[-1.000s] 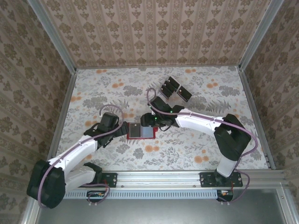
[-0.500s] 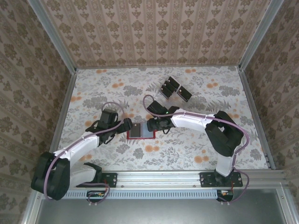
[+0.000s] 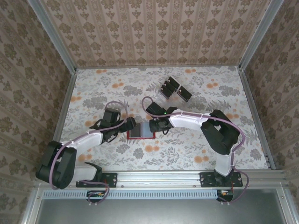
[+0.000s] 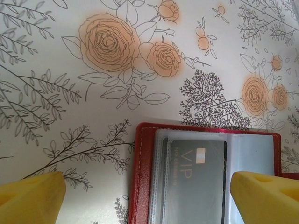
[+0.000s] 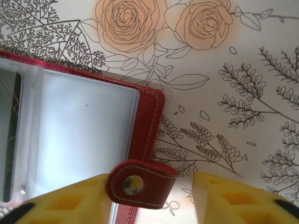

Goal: Put the credit cards into the card holder

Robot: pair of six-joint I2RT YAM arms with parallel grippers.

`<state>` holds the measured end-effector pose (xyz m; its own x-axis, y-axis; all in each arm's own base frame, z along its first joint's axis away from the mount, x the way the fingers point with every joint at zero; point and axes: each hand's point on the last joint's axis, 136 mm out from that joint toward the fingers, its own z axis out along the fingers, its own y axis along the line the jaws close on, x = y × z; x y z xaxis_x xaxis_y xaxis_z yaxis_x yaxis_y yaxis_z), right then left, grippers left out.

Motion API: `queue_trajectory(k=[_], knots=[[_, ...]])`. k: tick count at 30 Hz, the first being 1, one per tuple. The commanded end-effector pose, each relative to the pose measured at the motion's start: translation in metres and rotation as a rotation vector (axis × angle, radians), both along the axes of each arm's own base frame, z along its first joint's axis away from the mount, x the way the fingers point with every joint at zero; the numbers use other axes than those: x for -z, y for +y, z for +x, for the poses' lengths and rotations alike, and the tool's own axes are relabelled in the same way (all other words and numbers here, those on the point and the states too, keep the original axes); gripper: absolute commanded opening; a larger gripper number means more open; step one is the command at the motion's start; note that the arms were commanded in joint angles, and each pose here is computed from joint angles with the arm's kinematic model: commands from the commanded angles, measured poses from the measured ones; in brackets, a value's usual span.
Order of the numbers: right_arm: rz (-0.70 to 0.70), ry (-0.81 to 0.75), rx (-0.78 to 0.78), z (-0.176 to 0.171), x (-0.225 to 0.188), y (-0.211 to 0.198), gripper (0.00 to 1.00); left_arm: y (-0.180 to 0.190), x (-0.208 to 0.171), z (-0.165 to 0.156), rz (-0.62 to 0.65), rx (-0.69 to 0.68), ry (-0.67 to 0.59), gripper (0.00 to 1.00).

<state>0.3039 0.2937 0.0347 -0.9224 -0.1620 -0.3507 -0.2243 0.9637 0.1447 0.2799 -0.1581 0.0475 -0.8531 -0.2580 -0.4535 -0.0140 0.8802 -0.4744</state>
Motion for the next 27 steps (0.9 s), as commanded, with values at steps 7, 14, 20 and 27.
queue_trajectory(k=[7, 14, 20, 27], knots=[[-0.025, 0.002, 0.022, -0.001, 0.008, -0.009, 0.11, -0.025, 0.006, -0.002, -0.066, 0.070, -0.005, 1.00], [0.006, 0.025, 0.041, -0.004, 0.015, -0.010, 0.06, -0.033, 0.008, -0.002, -0.084, 0.085, -0.011, 1.00], [0.035, 0.039, 0.047, -0.006, 0.017, -0.007, 0.05, -0.040, 0.011, -0.006, -0.102, 0.095, -0.009, 1.00], [0.137, 0.076, 0.074, -0.008, 0.022, -0.001, 0.03, -0.049, 0.010, -0.008, -0.117, 0.113, -0.017, 1.00]])
